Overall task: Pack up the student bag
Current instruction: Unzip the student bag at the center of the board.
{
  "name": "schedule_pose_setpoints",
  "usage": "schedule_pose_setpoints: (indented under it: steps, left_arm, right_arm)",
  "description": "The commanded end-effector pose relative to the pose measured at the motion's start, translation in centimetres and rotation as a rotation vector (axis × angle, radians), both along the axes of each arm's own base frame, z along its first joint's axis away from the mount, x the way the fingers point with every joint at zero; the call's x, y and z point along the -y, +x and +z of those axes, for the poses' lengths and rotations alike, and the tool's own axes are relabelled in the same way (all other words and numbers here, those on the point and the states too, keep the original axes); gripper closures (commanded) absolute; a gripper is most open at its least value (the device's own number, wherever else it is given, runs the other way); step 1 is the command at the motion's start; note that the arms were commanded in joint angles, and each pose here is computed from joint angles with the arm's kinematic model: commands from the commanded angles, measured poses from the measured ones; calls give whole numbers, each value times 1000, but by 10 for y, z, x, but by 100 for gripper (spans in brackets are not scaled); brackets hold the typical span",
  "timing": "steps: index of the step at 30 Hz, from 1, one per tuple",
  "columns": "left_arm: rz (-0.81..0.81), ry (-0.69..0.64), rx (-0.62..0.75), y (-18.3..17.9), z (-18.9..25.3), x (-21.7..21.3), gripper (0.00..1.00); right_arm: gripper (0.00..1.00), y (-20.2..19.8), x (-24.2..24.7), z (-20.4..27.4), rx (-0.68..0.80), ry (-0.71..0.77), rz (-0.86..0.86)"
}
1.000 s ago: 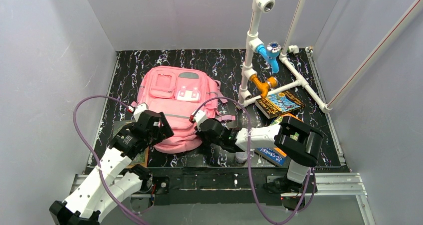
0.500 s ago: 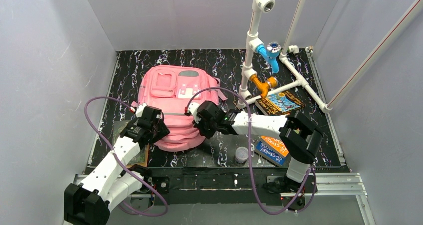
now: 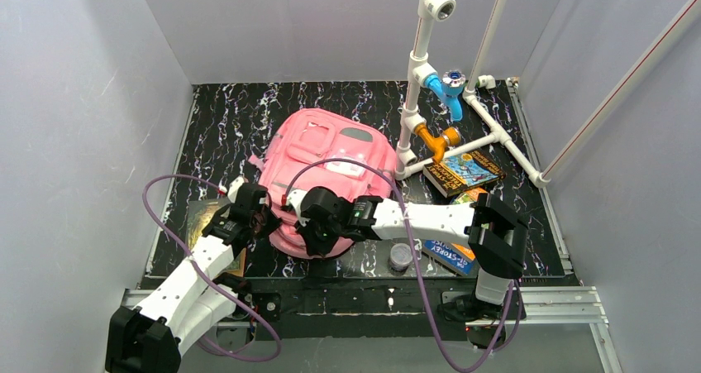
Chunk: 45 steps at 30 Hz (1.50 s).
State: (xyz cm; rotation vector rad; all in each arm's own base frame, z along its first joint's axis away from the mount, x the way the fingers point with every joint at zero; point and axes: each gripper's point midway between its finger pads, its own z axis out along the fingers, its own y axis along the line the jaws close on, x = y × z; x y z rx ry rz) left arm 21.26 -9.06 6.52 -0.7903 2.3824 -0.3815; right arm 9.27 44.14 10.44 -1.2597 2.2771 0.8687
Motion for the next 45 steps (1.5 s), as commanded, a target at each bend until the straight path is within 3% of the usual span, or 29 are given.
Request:
schedule_pose_setpoints:
  steps: [1, 5, 11, 16, 22, 27, 37, 41, 45]
  left_arm:
    - [-50, -100, 176, 19, 41, 19, 100]
    - [-23, -65, 238, 4, 47, 1, 100]
    - [10, -82, 401, -13, 80, -15, 100]
    - [6, -203, 446, -16, 100, -2, 100]
    - [64, -165, 546, -13, 117, -19, 100]
    - [15, -253, 413, -10, 106, 7, 100]
    - [-311, -414, 230, 9, 98, 92, 100]
    - [-316, -415, 190, 18, 96, 106, 100]
    - [-207, -396, 234, 43, 94, 100, 100]
  right_arm:
    - [99, 21, -29, 56, -84, 251, -128]
    - [99, 67, -5, 36, -27, 172, -220]
    - [99, 93, -10, 17, 30, 86, -191]
    - [99, 127, -41, 40, 98, 119, -184]
    - [99, 160, -71, 62, 170, 122, -174]
    - [99, 190, -72, 70, 260, 78, -209]
    - [99, 243, -8, 59, 360, -91, -360]
    - [99, 229, 8, 62, 324, -122, -377]
    - [99, 188, 13, 53, 257, -128, -391]
